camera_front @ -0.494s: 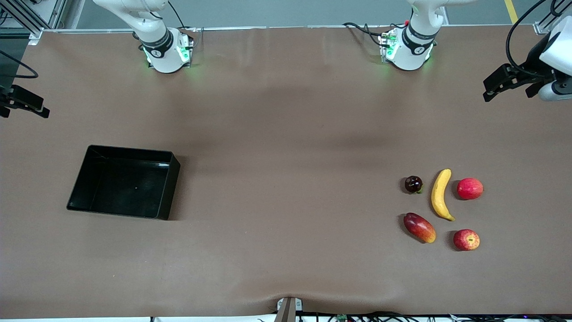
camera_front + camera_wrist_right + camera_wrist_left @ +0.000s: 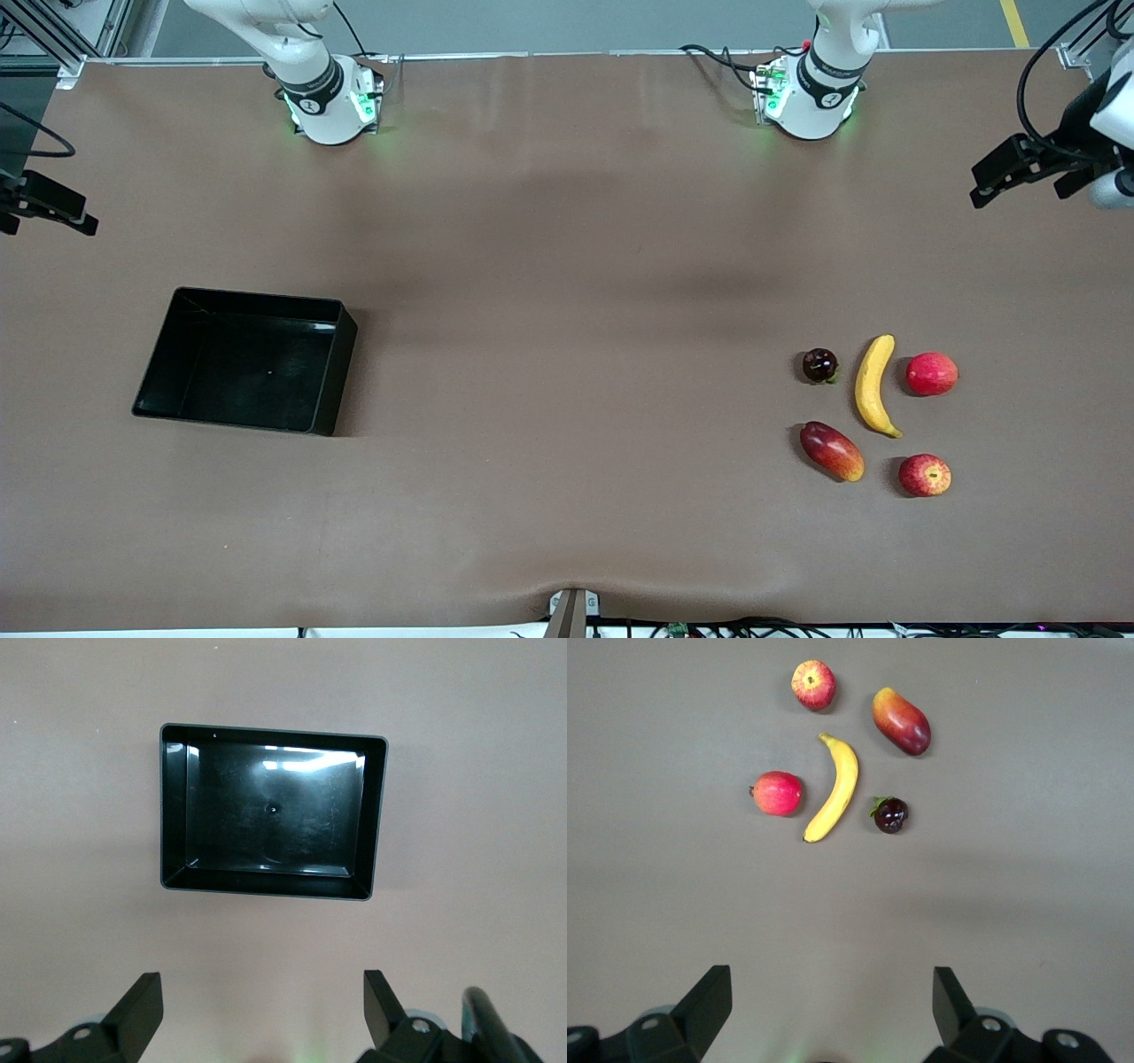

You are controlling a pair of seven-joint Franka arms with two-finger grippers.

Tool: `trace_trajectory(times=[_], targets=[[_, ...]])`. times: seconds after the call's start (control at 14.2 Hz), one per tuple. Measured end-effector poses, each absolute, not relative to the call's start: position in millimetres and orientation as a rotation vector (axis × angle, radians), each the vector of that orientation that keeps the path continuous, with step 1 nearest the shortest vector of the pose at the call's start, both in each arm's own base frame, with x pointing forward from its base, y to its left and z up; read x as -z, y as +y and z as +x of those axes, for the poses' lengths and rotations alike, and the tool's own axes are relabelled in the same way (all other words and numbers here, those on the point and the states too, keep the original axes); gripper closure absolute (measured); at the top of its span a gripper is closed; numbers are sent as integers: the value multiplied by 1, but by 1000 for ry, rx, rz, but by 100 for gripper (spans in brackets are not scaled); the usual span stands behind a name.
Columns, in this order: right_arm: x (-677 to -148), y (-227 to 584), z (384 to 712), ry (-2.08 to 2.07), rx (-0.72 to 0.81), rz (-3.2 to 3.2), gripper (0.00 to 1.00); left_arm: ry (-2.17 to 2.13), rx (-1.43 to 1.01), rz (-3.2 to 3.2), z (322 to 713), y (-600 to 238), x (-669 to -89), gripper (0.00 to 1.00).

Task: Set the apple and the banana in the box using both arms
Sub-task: 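Move the left gripper toward the fruit while the right gripper approaches the tray, then grasp the red apple with the left gripper while the right gripper grips the tray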

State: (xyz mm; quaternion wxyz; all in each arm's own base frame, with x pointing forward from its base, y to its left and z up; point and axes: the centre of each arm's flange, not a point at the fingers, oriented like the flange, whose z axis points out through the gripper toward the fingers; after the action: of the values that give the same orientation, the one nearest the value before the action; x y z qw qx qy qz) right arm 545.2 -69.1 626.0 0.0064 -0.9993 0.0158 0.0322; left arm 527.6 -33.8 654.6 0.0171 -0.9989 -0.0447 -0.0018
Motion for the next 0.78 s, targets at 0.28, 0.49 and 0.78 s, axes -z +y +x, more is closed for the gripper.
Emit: trace_trajectory(times=[0.28,0.49,0.78], targets=[[-587,-85,568,87,-157,-3121,0,-103,-40,-3071,563,-6,-618,0],[-520,-116,594,154,-269,-3101,0,-86,7,-3065,600,4,-577,0],[-469,-164,615,158,-214,-3101,0,-14,30,-2993,651,7,-493,0]])
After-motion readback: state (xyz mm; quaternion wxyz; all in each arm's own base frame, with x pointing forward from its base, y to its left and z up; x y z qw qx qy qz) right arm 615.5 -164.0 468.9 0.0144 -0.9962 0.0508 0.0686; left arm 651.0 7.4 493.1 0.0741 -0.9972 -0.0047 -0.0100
